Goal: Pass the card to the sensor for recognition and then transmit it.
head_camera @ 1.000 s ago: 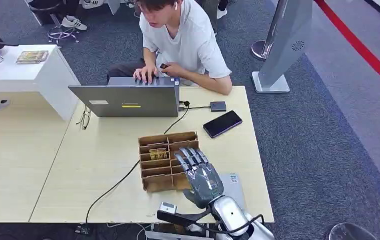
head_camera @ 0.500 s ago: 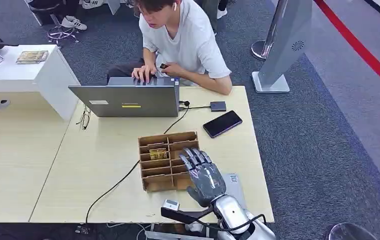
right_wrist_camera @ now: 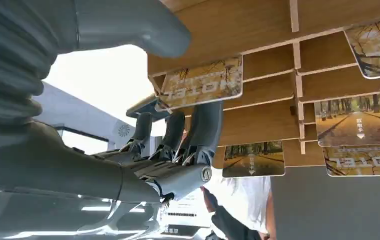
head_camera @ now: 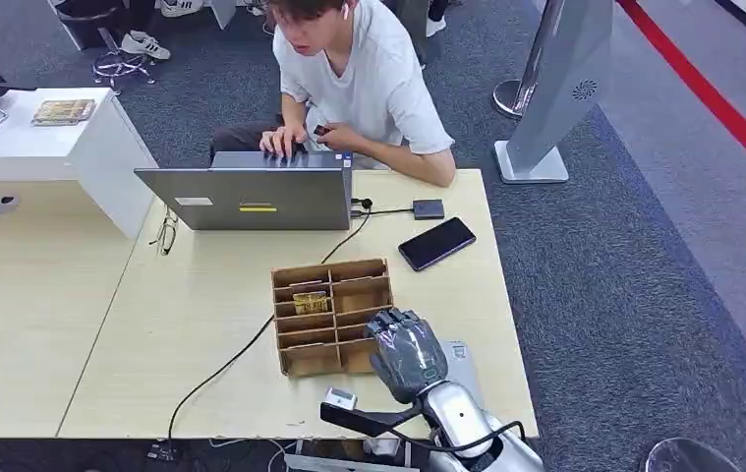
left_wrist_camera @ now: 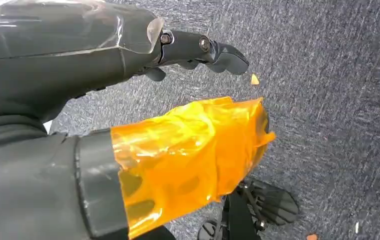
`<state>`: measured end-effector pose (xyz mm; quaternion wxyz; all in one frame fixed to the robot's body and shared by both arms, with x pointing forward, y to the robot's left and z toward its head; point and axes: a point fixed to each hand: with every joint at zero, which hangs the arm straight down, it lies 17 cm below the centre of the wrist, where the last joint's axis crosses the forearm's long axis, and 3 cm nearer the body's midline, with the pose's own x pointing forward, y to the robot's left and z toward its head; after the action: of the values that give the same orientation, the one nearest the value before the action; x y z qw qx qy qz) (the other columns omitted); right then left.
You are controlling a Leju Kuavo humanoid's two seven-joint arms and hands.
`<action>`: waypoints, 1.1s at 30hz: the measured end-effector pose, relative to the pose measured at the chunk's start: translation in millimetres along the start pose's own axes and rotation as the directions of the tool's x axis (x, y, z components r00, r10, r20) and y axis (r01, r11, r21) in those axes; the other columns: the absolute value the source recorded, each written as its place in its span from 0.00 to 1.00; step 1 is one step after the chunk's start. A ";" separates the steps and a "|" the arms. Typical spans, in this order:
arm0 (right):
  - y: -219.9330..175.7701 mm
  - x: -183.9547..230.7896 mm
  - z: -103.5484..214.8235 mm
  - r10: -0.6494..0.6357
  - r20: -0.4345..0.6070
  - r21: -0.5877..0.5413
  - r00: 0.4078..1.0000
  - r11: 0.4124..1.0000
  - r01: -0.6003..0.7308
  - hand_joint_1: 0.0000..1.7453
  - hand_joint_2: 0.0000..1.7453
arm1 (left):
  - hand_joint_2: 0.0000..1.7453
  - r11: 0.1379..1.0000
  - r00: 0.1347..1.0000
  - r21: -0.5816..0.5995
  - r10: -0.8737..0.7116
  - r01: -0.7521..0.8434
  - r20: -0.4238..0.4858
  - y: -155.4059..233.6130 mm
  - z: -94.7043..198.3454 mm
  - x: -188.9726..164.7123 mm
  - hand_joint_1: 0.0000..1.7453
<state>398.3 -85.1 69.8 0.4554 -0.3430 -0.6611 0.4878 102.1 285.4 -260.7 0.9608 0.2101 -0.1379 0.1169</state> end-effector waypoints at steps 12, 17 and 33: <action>0.0 -1.3 -0.1 -0.001 -0.003 0.000 1.000 1.000 0.001 0.74 1.00 | 0.00 1.000 1.000 0.001 -0.002 0.002 -0.002 0.8 -0.5 -1.1 0.00; -0.3 2.5 -1.9 -0.008 0.005 -0.010 1.000 1.000 0.008 0.92 1.00 | 0.00 1.000 1.000 -0.001 -0.005 0.005 0.008 -1.0 0.0 0.8 0.00; -29.6 21.0 -4.8 -0.038 0.055 -0.166 0.998 0.985 0.046 1.00 1.00 | 0.00 1.000 1.000 -0.006 -0.010 0.010 0.011 -1.6 -0.7 1.8 0.00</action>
<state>395.1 -73.2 104.2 0.4179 -0.3535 -0.7183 0.4294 104.4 284.6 -261.3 0.9613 0.2084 -0.1425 0.1103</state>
